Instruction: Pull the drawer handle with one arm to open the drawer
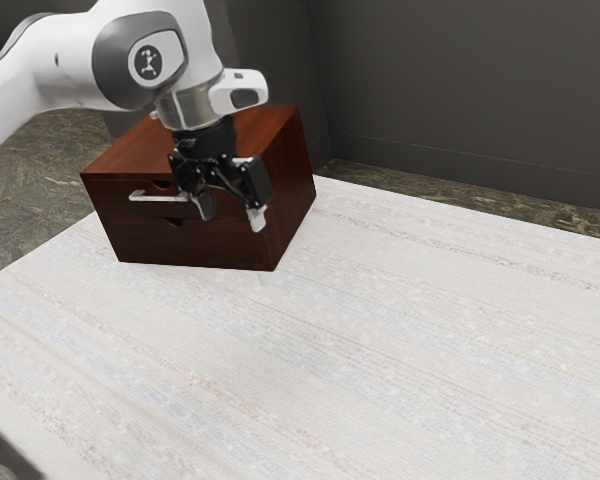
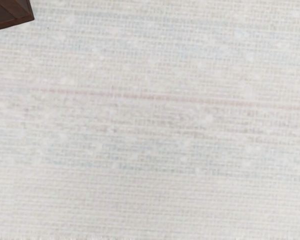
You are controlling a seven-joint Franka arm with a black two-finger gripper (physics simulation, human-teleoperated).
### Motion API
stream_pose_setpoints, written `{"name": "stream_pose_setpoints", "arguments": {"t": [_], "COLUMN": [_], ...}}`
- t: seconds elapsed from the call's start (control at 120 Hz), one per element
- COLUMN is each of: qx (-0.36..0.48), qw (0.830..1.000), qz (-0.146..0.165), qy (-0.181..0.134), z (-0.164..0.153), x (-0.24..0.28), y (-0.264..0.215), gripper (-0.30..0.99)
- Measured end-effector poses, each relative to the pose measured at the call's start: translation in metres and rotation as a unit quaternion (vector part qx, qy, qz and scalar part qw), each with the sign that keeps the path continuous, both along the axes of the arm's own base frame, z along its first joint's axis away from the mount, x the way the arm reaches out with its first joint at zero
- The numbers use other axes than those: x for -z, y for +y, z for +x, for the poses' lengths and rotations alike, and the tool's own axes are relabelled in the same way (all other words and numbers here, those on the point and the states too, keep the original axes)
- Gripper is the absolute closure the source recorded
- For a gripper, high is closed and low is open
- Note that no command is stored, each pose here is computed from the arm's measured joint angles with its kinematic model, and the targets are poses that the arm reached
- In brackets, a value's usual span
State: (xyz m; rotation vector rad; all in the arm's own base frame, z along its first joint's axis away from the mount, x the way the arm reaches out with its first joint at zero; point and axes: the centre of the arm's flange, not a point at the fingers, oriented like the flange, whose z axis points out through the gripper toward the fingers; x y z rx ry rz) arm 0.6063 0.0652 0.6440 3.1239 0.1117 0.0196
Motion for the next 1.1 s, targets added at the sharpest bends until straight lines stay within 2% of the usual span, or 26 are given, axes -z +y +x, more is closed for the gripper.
{"name": "stream_pose_setpoints", "arguments": {"t": [0.192, 0.292, 0.375, 0.592, 0.708, 0.75, 0.808, 0.892, 1.017, 1.1], "qx": [0.013, 0.019, 0.025, 0.029, 0.025, 0.031, 0.041, 0.053, 0.068, 0.091], "qw": [1.0, 0.999, 0.998, 0.999, 0.999, 0.999, 0.998, 0.997, 0.997, 0.996], "qz": [-0.007, -0.003, -0.003, -0.002, -0.009, -0.011, -0.015, -0.022, -0.024, -0.019], "qy": [0.012, -0.042, -0.051, -0.039, 0.019, 0.031, 0.043, 0.05, 0.029, 0.013], "z": [-0.003, -0.025, -0.037, -0.037, -0.028, -0.029, -0.045, -0.086, -0.145, -0.169], "x": [-0.001, -0.071, -0.091, -0.084, -0.026, -0.01, 0.004, 0.016, 0.01, 0.009], "y": [-0.001, -0.004, -0.007, -0.004, 0.013, 0.016, 0.023, 0.053, 0.121, 0.161], "gripper": [0.0, 0.0, 0.0, 0.0, 0.0, 0.0, 0.0, 0.0, 0.0, 0.0]}}
